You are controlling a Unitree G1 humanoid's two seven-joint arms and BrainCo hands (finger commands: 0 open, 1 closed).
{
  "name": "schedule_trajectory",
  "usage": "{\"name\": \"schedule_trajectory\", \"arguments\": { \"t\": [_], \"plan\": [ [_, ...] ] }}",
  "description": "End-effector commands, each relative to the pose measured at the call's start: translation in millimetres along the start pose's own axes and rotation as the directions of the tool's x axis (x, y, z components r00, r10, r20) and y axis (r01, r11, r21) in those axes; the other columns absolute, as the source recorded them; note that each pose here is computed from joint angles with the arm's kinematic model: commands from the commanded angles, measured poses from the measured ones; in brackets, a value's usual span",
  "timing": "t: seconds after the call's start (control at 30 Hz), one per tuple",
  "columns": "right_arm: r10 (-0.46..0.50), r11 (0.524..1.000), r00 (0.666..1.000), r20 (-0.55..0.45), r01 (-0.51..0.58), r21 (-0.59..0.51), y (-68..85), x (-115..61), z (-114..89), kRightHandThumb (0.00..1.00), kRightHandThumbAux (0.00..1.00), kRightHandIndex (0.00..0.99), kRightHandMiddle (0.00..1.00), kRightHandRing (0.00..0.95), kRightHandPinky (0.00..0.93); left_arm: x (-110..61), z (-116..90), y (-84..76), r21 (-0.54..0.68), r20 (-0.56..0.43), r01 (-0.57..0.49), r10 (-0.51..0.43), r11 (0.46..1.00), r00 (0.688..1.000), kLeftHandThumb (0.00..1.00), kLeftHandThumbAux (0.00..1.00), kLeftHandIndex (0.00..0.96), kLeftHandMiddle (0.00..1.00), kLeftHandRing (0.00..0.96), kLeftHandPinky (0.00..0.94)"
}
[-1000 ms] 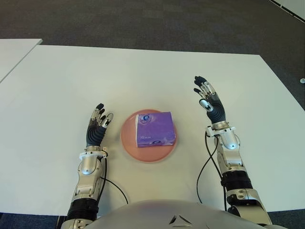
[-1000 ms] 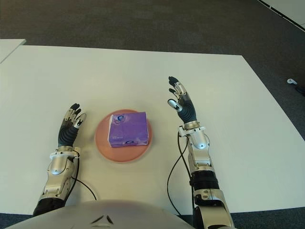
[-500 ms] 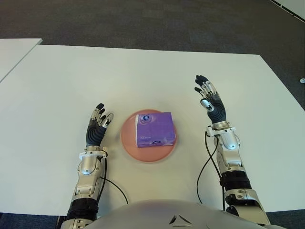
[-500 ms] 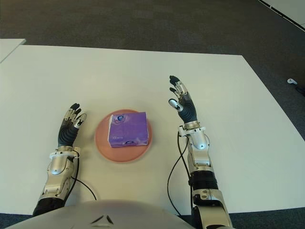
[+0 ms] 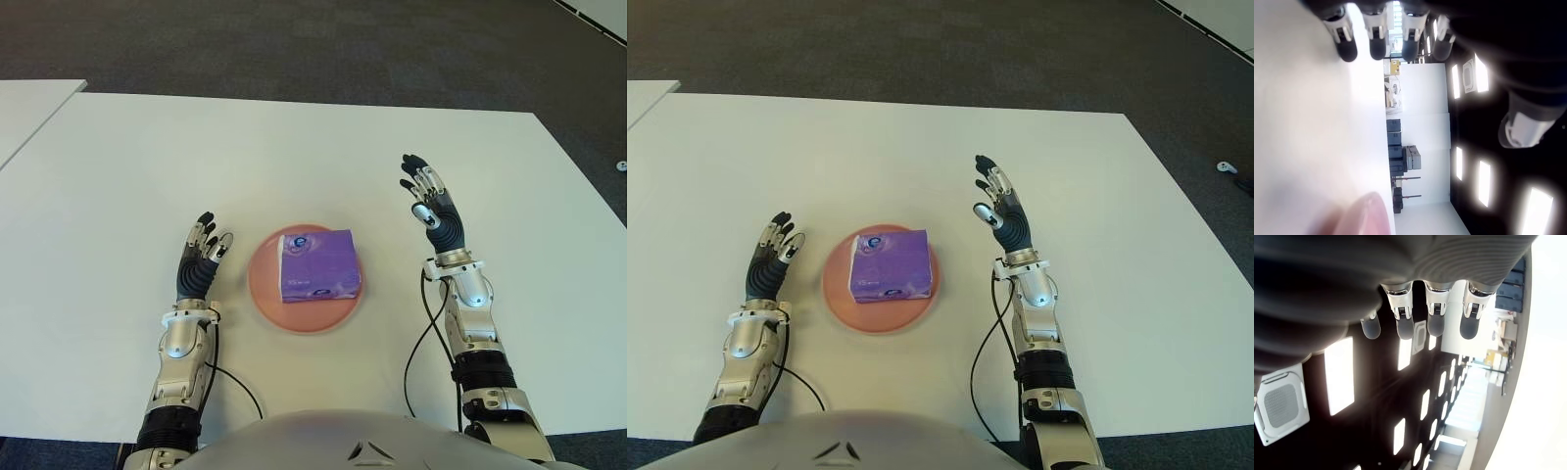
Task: Put the tissue paper into the plate.
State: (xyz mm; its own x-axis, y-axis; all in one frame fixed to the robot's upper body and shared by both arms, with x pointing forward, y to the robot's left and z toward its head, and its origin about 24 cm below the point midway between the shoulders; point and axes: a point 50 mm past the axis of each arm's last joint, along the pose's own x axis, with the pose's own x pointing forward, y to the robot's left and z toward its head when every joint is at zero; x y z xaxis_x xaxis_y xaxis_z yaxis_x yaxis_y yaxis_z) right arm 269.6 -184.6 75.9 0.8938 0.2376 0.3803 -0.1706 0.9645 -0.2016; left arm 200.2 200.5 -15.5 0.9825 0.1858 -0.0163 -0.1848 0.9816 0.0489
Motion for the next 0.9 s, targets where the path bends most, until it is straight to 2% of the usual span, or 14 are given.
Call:
{"name": "schedule_trajectory", "arguments": {
  "t": [0.03, 0.1, 0.13, 0.2, 0.23, 0.3, 0.33, 0.57, 0.77, 0.9],
  "plan": [
    [0.001, 1.0, 1.0, -0.007, -0.001, 0.004, 1.9, -1.5, -2, 0.0, 0.362, 0.0, 0.0, 0.0, 0.0, -9.1, -17, 2.6, 0.01, -0.102, 0.003, -0.002, 1.0, 0.995, 0.0, 0.501, 0.0, 0.0, 0.0, 0.0],
    [0.001, 1.0, 1.0, -0.007, -0.001, 0.004, 1.9, -1.3, -2, 0.0, 0.362, 0.0, 0.0, 0.0, 0.0, -8.8, -17, 2.5, 0.008, -0.103, 0.004, -0.003, 1.0, 0.995, 0.0, 0.501, 0.0, 0.0, 0.0, 0.0],
    [-0.032, 0.991, 0.987, -0.154, 0.051, 0.124, 17.5, -17.4, -27, 0.0, 0.362, 0.0, 0.0, 0.0, 0.0, -8.7, -17, 2.5, 0.007, -0.103, 0.005, -0.004, 1.0, 0.995, 0.0, 0.501, 0.0, 0.0, 0.0, 0.0],
    [-0.041, 0.957, 0.941, -0.337, 0.134, 0.257, 41.7, -40.9, -56, 0.0, 0.453, 0.0, 0.0, 0.0, 0.0, -8.7, -17, 2.4, 0.007, -0.103, 0.005, -0.004, 1.0, 0.995, 0.0, 0.5, 0.0, 0.0, 0.0, 0.0],
    [-0.035, 0.933, 0.904, -0.425, 0.182, 0.31, 52.7, -52.1, -70, 0.0, 0.466, 0.0, 0.0, 0.0, 0.0, -8.7, -17, 2.3, 0.006, -0.102, 0.004, -0.004, 1.0, 0.995, 0.0, 0.5, 0.0, 0.0, 0.0, 0.0],
    [-0.026, 0.912, 0.855, -0.518, 0.232, 0.337, 60.0, -63.0, -89, 0.0, 0.491, 0.0, 0.0, 0.0, 0.0, -8.6, -17, 2.3, 0.004, -0.101, 0.003, -0.003, 1.0, 0.995, 0.0, 0.501, 0.0, 0.0, 0.0, 0.0],
    [-0.024, 0.908, 0.841, -0.541, 0.245, 0.34, 61.6, -65.6, -93, 0.0, 0.498, 0.0, 0.0, 0.0, 0.0, -8.6, -17, 2.3, 0.004, -0.1, 0.003, -0.002, 1.0, 0.995, 0.0, 0.501, 0.0, 0.0, 0.0, 0.0],
    [-0.035, 0.913, 0.833, -0.551, 0.251, 0.322, 62.8, -64.6, -97, 0.0, 0.508, 0.0, 0.0, 0.0, 0.0, -8.6, -17, 2.2, 0.007, -0.097, 0.001, 0.0, 1.0, 0.995, 0.0, 0.501, 0.0, 0.0, 0.0, 0.0],
    [-0.072, 0.922, 0.844, -0.531, 0.26, 0.288, 73.9, -64.2, -95, 0.0, 0.528, 0.0, 0.0, 0.0, 0.0, -8.5, -17, 2.2, 0.007, -0.098, 0.002, -0.001, 1.0, 0.995, 0.0, 0.5, 0.0, 0.0, 0.0, 0.0],
    [-0.094, 0.923, 0.848, -0.521, 0.27, 0.275, 75.6, -64.8, -94, 0.0, 0.539, 0.0, 0.0, 0.0, 0.0, -8.6, -16, 2.1, 0.008, -0.097, 0.002, -0.002, 1.0, 0.995, 0.0, 0.501, 0.0, 0.0, 0.0, 0.0]
  ]
}}
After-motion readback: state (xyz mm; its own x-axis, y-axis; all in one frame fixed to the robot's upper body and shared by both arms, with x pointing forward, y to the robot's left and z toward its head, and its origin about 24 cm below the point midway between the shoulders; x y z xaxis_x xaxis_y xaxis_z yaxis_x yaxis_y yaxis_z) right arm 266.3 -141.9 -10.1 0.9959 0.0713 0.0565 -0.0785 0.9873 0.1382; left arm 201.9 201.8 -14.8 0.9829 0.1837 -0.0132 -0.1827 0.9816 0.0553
